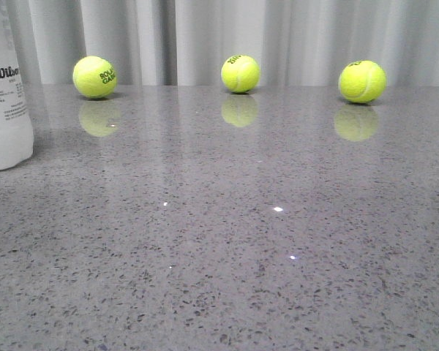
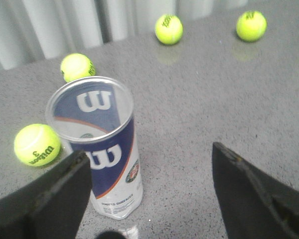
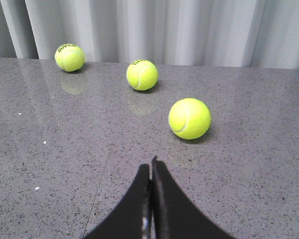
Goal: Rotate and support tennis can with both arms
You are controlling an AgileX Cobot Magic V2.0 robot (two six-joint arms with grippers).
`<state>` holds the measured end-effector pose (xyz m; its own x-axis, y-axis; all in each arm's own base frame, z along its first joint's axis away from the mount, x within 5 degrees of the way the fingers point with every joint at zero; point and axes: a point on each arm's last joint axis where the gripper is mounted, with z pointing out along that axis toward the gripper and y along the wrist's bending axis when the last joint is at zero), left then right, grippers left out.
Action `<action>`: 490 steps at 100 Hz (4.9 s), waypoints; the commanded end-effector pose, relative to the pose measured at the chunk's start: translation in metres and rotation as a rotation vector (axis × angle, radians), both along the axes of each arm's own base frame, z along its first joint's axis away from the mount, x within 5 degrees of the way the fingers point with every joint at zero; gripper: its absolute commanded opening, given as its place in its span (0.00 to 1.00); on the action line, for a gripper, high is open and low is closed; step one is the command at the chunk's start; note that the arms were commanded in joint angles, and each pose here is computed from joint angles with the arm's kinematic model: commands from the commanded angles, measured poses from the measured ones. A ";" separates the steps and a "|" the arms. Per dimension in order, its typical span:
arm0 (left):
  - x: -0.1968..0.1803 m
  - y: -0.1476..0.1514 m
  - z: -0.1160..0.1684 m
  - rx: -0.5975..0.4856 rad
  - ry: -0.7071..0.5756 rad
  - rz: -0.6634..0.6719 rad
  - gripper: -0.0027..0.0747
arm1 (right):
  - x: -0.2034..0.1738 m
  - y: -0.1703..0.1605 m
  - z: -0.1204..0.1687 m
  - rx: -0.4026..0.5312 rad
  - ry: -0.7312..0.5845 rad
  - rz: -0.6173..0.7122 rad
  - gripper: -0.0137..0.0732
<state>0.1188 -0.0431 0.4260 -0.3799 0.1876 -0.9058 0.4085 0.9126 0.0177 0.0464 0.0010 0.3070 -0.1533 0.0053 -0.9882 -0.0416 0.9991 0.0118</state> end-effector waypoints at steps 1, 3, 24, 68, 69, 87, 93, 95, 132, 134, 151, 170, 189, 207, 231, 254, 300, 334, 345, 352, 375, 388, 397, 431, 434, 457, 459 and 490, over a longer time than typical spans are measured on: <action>-0.016 0.005 -0.001 -0.093 -0.158 0.041 0.67 | 0.000 0.000 0.015 -0.007 -0.102 -0.005 0.08; -0.019 0.006 -0.006 -0.102 -0.170 0.044 0.67 | 0.000 0.000 0.015 -0.007 -0.102 -0.005 0.08; -0.048 0.016 -0.059 -0.160 -0.286 0.082 0.67 | 0.000 0.000 0.015 -0.007 -0.102 -0.005 0.08; -0.054 0.026 -0.124 -0.232 -0.499 0.173 0.62 | 0.000 0.000 0.015 -0.007 -0.102 -0.005 0.08; -0.054 0.026 -0.125 -0.232 -0.497 0.173 0.62 | 0.000 0.000 0.015 -0.007 -0.102 -0.005 0.08; -0.054 0.027 -0.124 -0.235 -0.507 0.175 0.25 | 0.000 0.000 0.015 -0.007 -0.102 -0.005 0.08; -0.054 0.027 -0.124 -0.235 -0.508 0.176 0.11 | 0.000 0.000 0.015 -0.007 -0.102 -0.005 0.08; -0.054 0.027 -0.124 -0.235 -0.508 0.176 0.06 | 0.000 0.000 0.015 -0.007 -0.102 -0.005 0.08; -0.054 0.027 -0.124 -0.233 -0.509 0.176 0.01 | 0.000 0.000 0.015 -0.007 -0.102 -0.005 0.08; -0.054 0.027 -0.124 -0.233 -0.509 0.176 0.01 | 0.000 0.000 0.015 -0.007 -0.102 -0.005 0.08; -0.054 0.027 -0.124 -0.229 -0.510 0.175 0.01 | 0.000 0.000 0.015 -0.007 -0.102 -0.005 0.08; -0.054 0.027 -0.124 -0.225 -0.511 0.175 0.01 | 0.000 0.000 0.015 -0.007 -0.102 -0.005 0.08; -0.054 0.027 -0.124 -0.212 -0.513 0.173 0.01 | 0.000 0.000 0.015 -0.007 -0.102 -0.005 0.08; -0.052 0.027 -0.133 -0.174 -0.529 0.181 0.01 | 0.000 0.000 0.015 -0.007 -0.102 -0.005 0.08; -0.055 0.032 -0.155 -0.156 -0.580 0.226 0.01 | 0.000 0.000 0.015 -0.007 -0.102 -0.005 0.08; -0.063 0.037 -0.189 -0.126 -0.595 0.301 0.01 | 0.000 0.000 0.015 -0.007 -0.102 -0.005 0.08; -0.065 0.043 -0.217 -0.090 -0.612 0.393 0.01 | 0.000 0.000 0.015 -0.007 -0.098 -0.006 0.08; -0.065 0.043 -0.217 -0.091 -0.613 0.393 0.01 | 0.000 0.000 0.015 -0.007 -0.098 -0.006 0.08; -0.065 0.043 -0.217 -0.091 -0.613 0.393 0.01 | 0.000 0.000 0.015 -0.007 -0.098 -0.006 0.08; -0.065 0.043 -0.217 -0.091 -0.613 0.393 0.01 | 0.000 0.000 0.015 -0.007 -0.098 -0.006 0.08; -0.065 0.043 -0.217 -0.091 -0.613 0.393 0.01 | 0.000 0.000 0.015 -0.007 -0.098 -0.006 0.08; -0.065 0.043 -0.217 -0.091 -0.613 0.393 0.01 | 0.000 0.000 0.015 -0.007 -0.098 -0.006 0.08; -0.065 0.043 -0.217 -0.091 -0.613 0.393 0.01 | 0.000 0.000 0.014 -0.007 -0.097 -0.005 0.08; -0.065 0.043 -0.217 -0.091 -0.613 0.393 0.01 | 0.004 0.002 -0.019 0.044 -0.180 0.016 0.08; -0.065 0.043 -0.217 -0.091 -0.613 0.393 0.01 | 0.004 0.002 -0.023 0.054 -0.193 0.018 0.08; -0.065 0.043 -0.217 -0.091 -0.613 0.393 0.01 | -0.004 0.002 -0.054 0.072 -0.317 0.022 0.08; -0.065 0.043 -0.217 -0.091 -0.613 0.393 0.01 | -0.003 0.002 -0.056 0.072 -0.316 0.022 0.08; -0.065 0.043 -0.217 -0.091 -0.613 0.393 0.01 | 0.006 0.002 -0.088 0.089 -0.343 0.020 0.08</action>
<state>0.0555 0.0001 0.2154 0.1031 0.0672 -0.9924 -0.0089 0.9977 0.0667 0.0560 0.0038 0.2050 0.0354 0.0763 -0.9965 -0.0695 0.9949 0.0737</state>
